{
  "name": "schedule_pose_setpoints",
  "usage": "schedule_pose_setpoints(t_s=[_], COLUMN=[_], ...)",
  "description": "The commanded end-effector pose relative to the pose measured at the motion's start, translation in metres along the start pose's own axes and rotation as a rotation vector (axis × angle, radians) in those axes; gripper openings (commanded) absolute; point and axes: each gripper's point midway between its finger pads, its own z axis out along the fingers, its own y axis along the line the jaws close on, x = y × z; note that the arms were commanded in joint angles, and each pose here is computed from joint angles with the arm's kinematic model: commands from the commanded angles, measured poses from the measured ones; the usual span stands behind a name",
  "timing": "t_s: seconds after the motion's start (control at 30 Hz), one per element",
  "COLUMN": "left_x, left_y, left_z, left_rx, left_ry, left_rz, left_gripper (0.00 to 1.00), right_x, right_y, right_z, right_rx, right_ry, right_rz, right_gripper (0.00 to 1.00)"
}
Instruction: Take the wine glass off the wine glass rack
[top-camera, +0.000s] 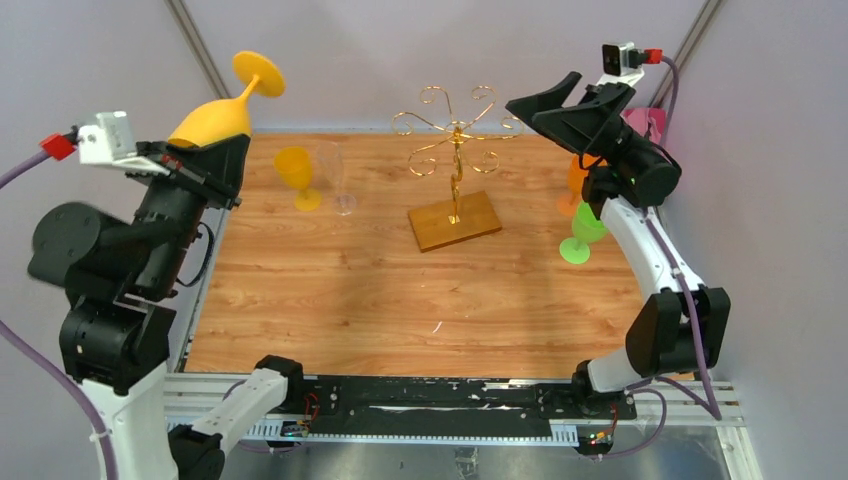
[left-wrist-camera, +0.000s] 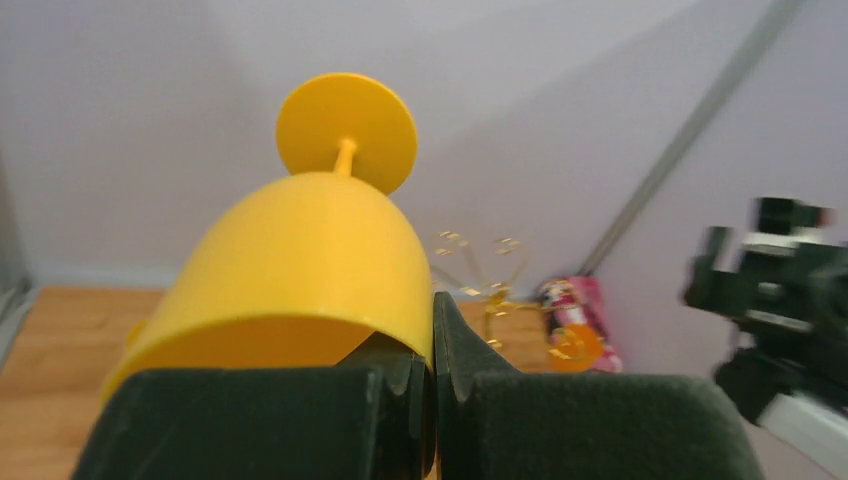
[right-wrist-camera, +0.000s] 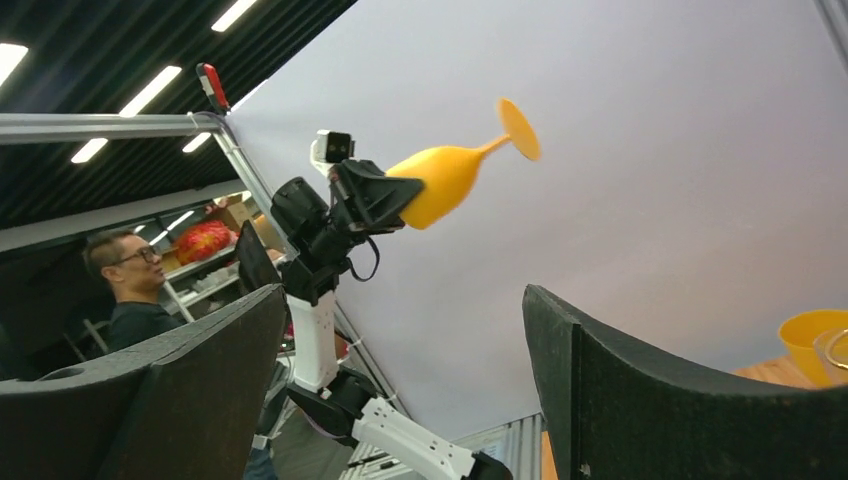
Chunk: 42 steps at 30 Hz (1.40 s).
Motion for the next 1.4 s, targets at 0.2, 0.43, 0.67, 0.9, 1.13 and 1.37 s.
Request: schedule_pose_setpoints(t_s=[0.2, 0.43, 0.67, 0.9, 1.13, 1.37], left_x=[0.144, 0.231, 0.328, 0.373, 0.394, 0.405], left_y=[0.149, 0.191, 0.193, 0.208, 0.235, 0.249], left_z=[-0.039, -0.061, -0.032, -0.011, -0.006, -0.003], left_rx=[-0.706, -0.846, -0.674, -0.626, -0.637, -0.664], left_ry=[0.671, 0.937, 1.078, 1.154, 1.213, 1.244], left_rz=[0.226, 0.256, 0.077, -0.008, -0.062, -0.050], left_gripper=[0.00, 0.00, 0.00, 0.00, 0.00, 0.00], right_x=[0.009, 0.016, 0.024, 0.026, 0.025, 0.025], right_y=[-0.006, -0.035, -0.041, -0.050, -0.064, -0.075], right_z=[-0.022, -0.039, -0.052, -0.064, -0.069, -0.075], right_rx=[0.180, 0.398, 0.518, 0.585, 0.612, 0.637], right_ry=[0.079, 0.141, 0.187, 0.196, 0.189, 0.184], right_rz=[-0.141, -0.190, -0.211, -0.219, -0.183, -0.167], right_gripper=[0.91, 0.98, 1.00, 0.99, 0.99, 0.99])
